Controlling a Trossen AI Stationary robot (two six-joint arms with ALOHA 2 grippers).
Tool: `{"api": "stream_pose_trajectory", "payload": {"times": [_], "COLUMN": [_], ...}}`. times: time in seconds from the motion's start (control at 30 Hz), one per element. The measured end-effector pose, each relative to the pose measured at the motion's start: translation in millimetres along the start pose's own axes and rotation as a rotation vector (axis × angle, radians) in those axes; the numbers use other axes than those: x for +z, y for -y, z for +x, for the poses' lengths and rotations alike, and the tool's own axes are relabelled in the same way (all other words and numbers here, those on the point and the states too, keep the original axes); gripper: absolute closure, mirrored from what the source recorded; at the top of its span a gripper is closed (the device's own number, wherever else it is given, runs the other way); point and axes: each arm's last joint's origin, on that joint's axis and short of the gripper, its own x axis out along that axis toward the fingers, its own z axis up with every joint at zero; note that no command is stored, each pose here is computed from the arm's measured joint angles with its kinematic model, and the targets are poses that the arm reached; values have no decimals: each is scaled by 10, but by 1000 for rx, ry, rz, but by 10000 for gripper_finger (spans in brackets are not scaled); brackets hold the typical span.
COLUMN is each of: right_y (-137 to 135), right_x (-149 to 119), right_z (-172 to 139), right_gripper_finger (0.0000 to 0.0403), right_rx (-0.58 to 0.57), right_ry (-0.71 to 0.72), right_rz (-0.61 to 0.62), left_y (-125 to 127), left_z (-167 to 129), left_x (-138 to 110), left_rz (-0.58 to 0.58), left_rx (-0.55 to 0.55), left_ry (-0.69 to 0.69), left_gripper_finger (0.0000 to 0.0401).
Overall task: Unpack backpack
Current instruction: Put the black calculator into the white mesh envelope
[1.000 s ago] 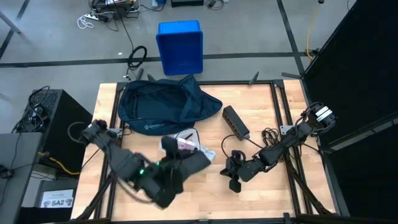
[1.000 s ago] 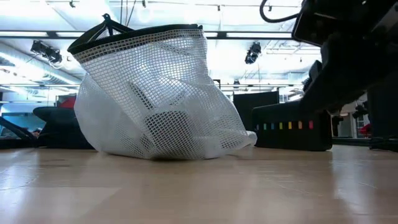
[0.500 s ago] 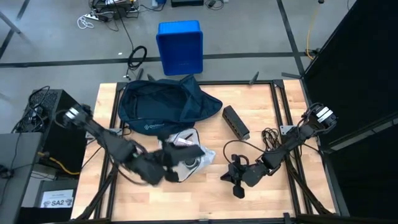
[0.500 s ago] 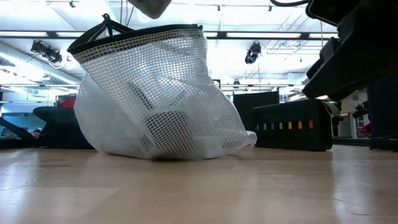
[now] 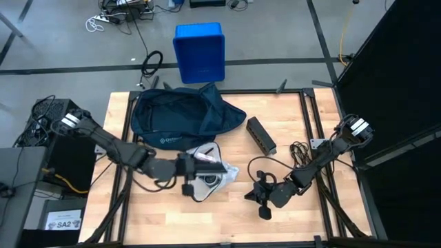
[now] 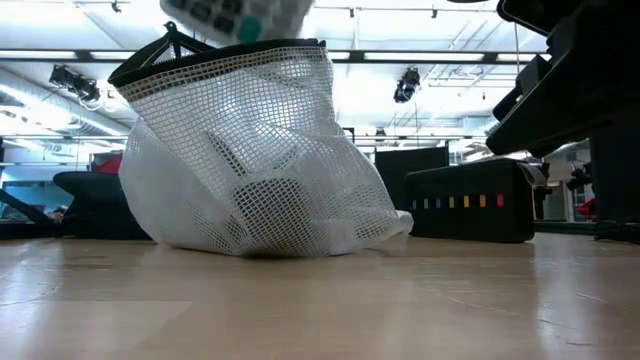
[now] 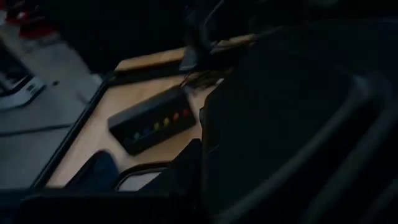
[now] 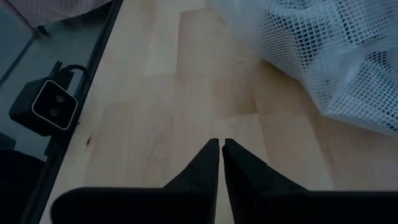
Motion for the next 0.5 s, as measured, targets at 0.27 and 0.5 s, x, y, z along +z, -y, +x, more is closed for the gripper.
{"api": "stream_pose_trajectory", "payload": {"times": [0.27, 0.5], "right_y": [-5, -9], "right_x": [-8, -17], "right_z": [-4, -8], "right_gripper_finger": [399, 401], "right_rx": [1, 0], "right_ry": [-5, -10], "right_rz": [-6, -10], "left_y": [-153, -238], "left_z": [263, 382], "left_x": [-86, -163], "left_rz": [8, 32], "left_rx": [-24, -94], "left_ry": [-67, -127], "left_gripper_finger": [310, 311]}}
